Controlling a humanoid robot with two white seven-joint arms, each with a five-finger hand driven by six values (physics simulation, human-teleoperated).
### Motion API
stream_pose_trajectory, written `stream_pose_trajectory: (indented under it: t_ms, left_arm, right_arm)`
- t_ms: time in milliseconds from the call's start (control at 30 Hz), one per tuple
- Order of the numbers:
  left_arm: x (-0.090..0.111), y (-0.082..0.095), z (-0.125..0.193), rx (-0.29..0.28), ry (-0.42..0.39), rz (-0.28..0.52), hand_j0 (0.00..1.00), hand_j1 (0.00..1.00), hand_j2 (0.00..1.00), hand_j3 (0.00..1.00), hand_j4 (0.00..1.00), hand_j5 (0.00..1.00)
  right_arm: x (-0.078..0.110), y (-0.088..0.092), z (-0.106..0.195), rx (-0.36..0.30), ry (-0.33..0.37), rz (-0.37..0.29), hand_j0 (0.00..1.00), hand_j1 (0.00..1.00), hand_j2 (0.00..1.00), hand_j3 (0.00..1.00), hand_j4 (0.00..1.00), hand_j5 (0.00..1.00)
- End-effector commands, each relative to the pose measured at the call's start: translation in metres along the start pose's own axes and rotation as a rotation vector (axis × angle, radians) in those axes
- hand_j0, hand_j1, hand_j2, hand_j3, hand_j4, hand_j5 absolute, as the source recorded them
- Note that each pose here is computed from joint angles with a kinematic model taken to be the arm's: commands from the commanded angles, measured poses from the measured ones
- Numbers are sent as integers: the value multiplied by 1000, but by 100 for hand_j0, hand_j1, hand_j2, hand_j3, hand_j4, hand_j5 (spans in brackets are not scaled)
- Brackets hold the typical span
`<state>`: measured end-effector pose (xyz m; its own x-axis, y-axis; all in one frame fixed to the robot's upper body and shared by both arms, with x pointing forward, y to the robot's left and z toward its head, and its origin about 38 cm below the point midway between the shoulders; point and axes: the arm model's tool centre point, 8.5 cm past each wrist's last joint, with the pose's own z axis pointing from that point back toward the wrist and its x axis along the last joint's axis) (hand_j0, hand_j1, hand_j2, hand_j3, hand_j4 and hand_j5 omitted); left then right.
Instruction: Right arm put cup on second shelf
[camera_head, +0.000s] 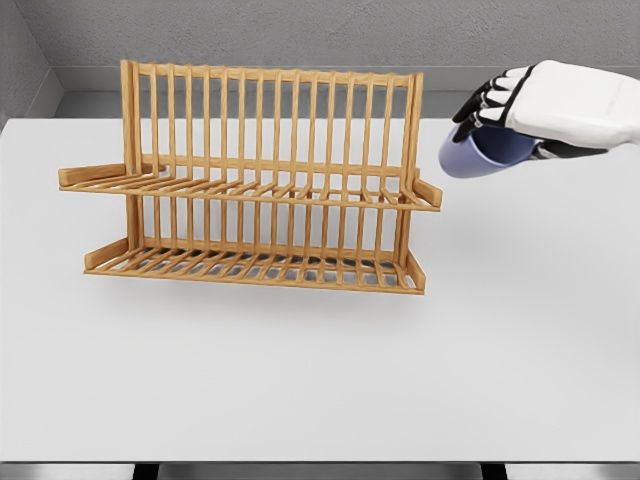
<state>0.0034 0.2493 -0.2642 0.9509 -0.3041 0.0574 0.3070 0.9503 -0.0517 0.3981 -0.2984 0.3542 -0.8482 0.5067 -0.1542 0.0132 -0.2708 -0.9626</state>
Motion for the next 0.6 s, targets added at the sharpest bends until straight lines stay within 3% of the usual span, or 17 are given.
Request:
stream_pose_trajectory:
  t_ms: [0,267,567]
  left_arm:
    - [0,0,0,-1,0,0,100,100,100,100,100,100]
    - [0,0,0,-1,0,0,100,100,100,100,100,100]
    - [0,0,0,-1,0,0,100,100,100,100,100,100]
  right_arm:
    - [8,-5,-6,-25,-28,8,65,65,65,65,65,65]
    - [20,-5,-31,-76,-90,-17,66,66,66,66,66,66]
    - [27,7,-43,-42,-119,-29,67,67,67,67,67,67]
